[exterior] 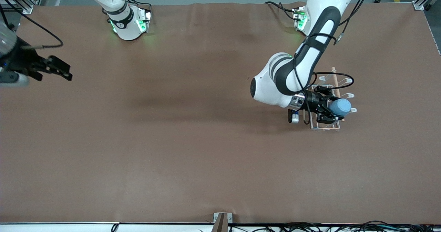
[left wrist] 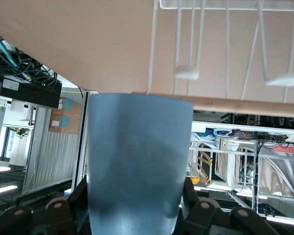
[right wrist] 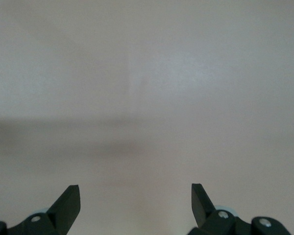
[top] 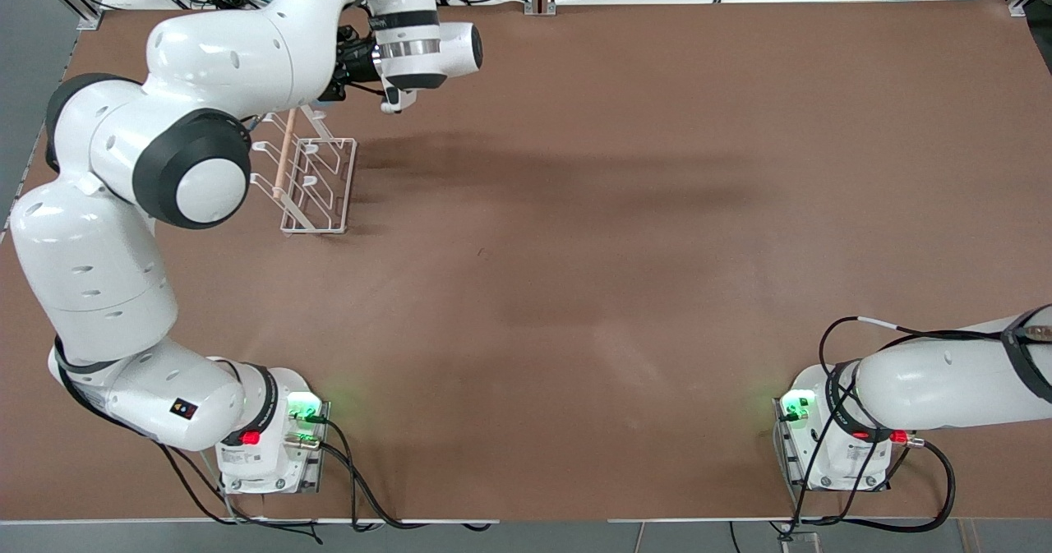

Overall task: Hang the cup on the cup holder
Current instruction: 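Lower the cup onto a holder hook with the left gripper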

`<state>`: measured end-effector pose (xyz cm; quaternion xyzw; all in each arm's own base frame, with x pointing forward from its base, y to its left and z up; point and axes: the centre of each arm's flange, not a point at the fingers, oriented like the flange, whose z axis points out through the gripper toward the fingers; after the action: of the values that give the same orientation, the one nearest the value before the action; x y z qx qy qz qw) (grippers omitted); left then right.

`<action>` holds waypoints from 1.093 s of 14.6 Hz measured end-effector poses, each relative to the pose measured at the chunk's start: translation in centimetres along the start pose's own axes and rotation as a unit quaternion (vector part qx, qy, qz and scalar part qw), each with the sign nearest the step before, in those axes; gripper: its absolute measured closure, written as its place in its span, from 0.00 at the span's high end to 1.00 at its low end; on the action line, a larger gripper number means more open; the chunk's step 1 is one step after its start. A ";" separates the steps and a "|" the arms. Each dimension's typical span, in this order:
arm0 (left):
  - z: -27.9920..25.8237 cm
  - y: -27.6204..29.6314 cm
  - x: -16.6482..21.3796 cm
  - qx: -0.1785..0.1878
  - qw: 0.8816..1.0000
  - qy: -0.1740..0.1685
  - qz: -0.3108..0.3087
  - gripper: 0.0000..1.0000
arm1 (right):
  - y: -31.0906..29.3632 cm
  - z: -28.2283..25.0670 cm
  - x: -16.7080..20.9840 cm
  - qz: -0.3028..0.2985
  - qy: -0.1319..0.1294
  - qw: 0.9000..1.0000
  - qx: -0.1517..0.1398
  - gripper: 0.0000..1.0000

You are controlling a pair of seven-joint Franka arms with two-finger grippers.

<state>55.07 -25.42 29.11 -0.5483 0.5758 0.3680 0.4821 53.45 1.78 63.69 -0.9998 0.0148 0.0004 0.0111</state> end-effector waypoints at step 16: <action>1.5 3.9 6.2 0.028 0.998 -0.042 -0.023 0.76 | 7.0 -1.1 1.9 0.006 0.023 1.000 -0.006 1.00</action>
<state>51.89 -25.21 22.39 -0.5318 0.5521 0.3630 0.5297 55.14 -5.30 64.65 -0.9995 0.0215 -0.0221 0.0049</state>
